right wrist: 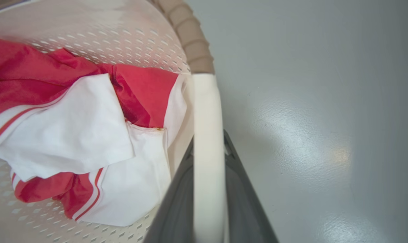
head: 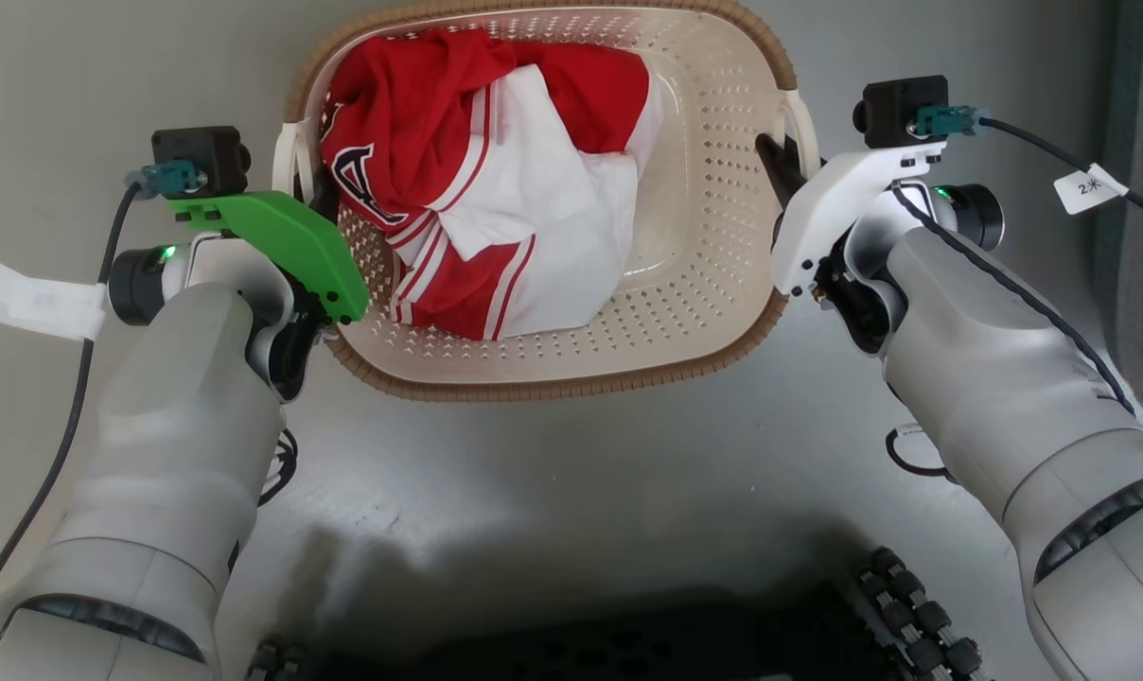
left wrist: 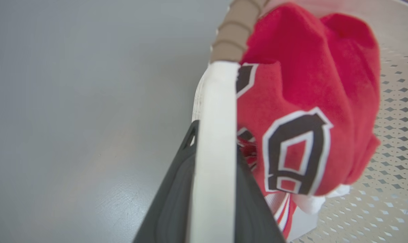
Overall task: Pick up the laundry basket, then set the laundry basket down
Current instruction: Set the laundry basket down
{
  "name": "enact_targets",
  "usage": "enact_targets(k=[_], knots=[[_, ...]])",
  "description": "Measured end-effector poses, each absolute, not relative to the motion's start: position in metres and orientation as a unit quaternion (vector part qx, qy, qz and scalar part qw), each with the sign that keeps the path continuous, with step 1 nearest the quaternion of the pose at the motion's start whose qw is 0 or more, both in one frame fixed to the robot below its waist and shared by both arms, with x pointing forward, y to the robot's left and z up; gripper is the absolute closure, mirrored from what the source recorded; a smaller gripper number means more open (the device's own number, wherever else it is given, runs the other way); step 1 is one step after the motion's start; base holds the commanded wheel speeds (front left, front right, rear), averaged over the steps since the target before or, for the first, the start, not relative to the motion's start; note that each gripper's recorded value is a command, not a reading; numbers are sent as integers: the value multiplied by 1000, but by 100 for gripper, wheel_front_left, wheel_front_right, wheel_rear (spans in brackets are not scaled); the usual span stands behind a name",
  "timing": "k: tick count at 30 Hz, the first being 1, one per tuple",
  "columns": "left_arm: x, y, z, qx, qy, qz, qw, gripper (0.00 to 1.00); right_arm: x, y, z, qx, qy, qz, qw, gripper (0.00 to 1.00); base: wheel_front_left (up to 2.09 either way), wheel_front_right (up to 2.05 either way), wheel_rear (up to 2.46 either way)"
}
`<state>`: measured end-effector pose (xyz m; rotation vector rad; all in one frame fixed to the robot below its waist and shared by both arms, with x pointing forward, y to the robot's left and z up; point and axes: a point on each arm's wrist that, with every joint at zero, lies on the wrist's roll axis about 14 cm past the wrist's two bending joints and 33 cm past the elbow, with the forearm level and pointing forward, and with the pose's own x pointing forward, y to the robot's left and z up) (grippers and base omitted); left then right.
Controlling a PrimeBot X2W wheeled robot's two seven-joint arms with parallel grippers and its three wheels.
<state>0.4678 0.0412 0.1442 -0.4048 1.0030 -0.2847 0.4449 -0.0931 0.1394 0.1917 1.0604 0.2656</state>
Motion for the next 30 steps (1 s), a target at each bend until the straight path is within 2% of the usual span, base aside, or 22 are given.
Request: enact_targets(k=[29, 30], knots=[[447, 39, 120, -195, 512, -122, 828, 100, 428, -96, 118, 85, 528, 128, 835, 100, 0, 0, 0], [446, 40, 120, -195, 515, -121, 826, 100, 428, -96, 118, 84, 528, 130, 835, 90, 0, 0, 0]])
